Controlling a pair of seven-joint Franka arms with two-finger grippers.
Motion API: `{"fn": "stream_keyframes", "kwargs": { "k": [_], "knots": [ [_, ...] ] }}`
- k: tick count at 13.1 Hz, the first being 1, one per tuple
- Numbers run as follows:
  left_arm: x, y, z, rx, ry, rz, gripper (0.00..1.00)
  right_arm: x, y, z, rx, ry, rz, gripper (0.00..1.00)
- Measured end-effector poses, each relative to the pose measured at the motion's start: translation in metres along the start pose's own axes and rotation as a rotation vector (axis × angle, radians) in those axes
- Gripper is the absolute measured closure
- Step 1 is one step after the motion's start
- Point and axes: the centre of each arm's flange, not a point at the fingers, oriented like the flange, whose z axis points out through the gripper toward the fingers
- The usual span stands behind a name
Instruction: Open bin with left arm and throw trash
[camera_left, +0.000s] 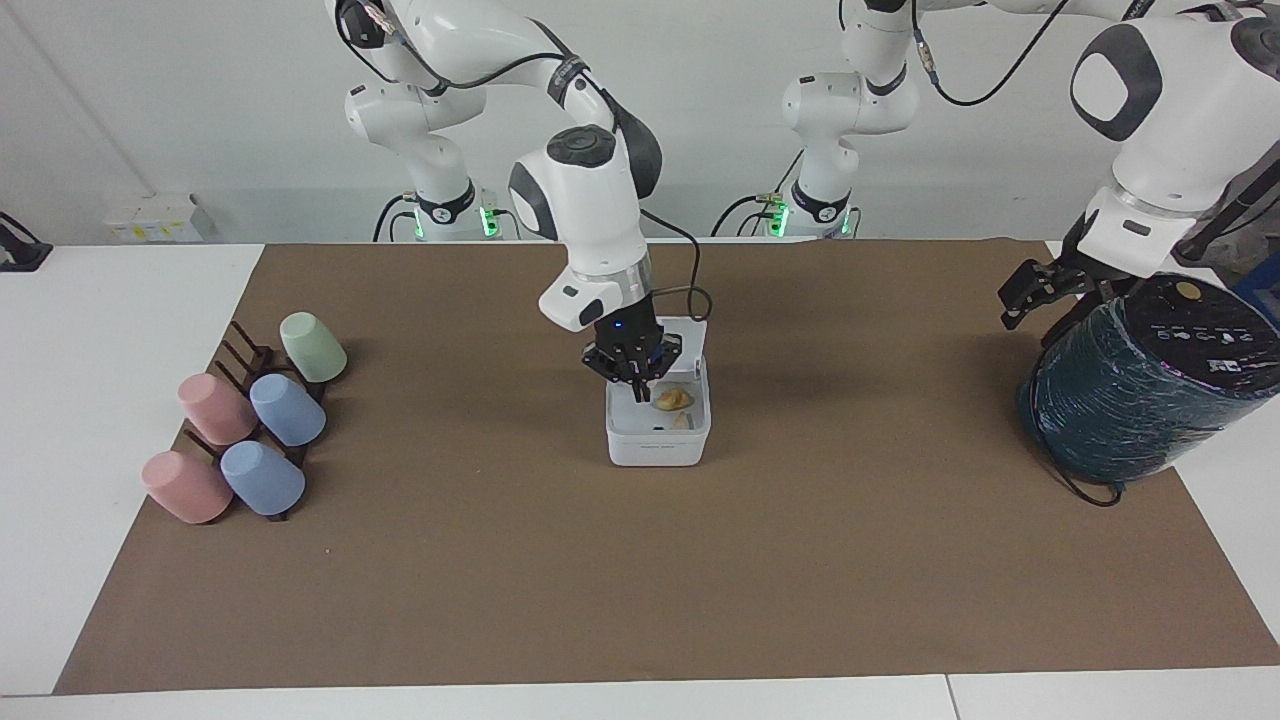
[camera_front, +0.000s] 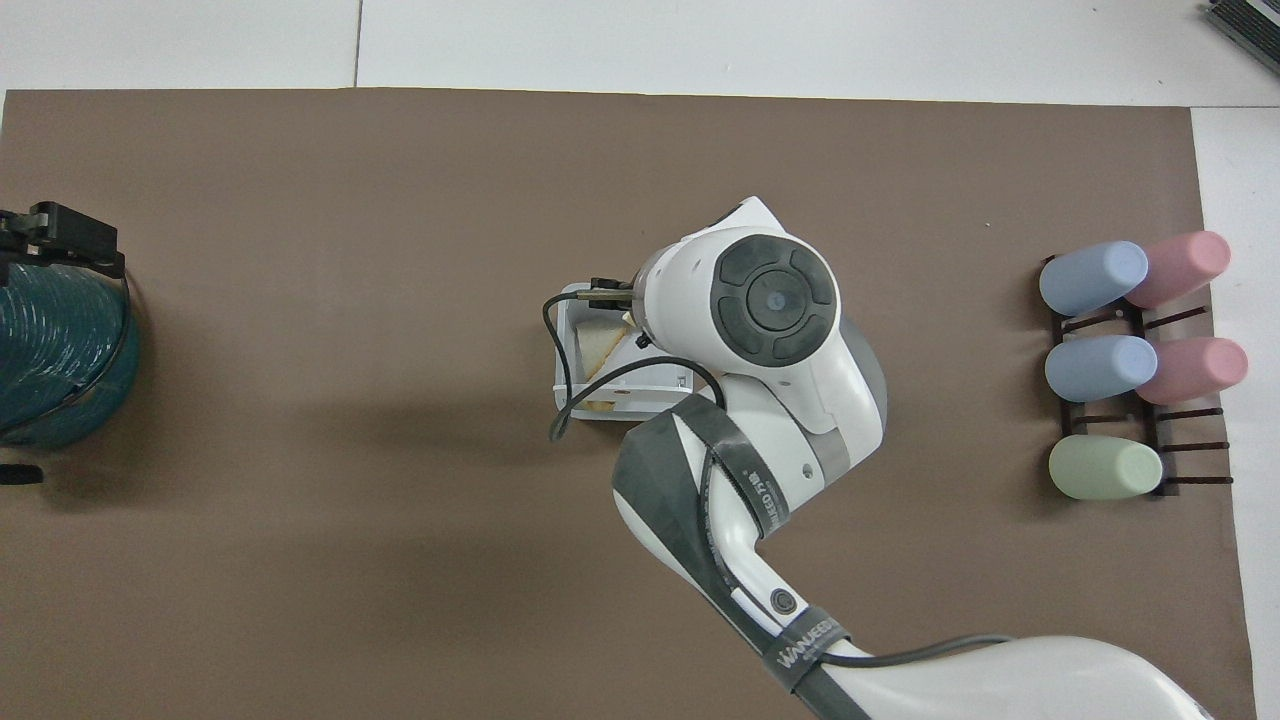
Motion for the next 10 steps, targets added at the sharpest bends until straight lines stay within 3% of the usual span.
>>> {"fn": "stream_keyframes", "kwargs": {
  "k": [7, 10],
  "knots": [
    [0.008, 0.002, 0.013, -0.038, 0.055, 0.141, 0.0, 0.003, 0.007, 0.004, 0.001, 0.008, 0.011, 0.03],
    [0.008, -0.001, 0.016, -0.043, 0.055, 0.14, 0.0, 0.023, 0.036, -0.024, -0.016, 0.025, 0.06, 0.0]
  ]
}}
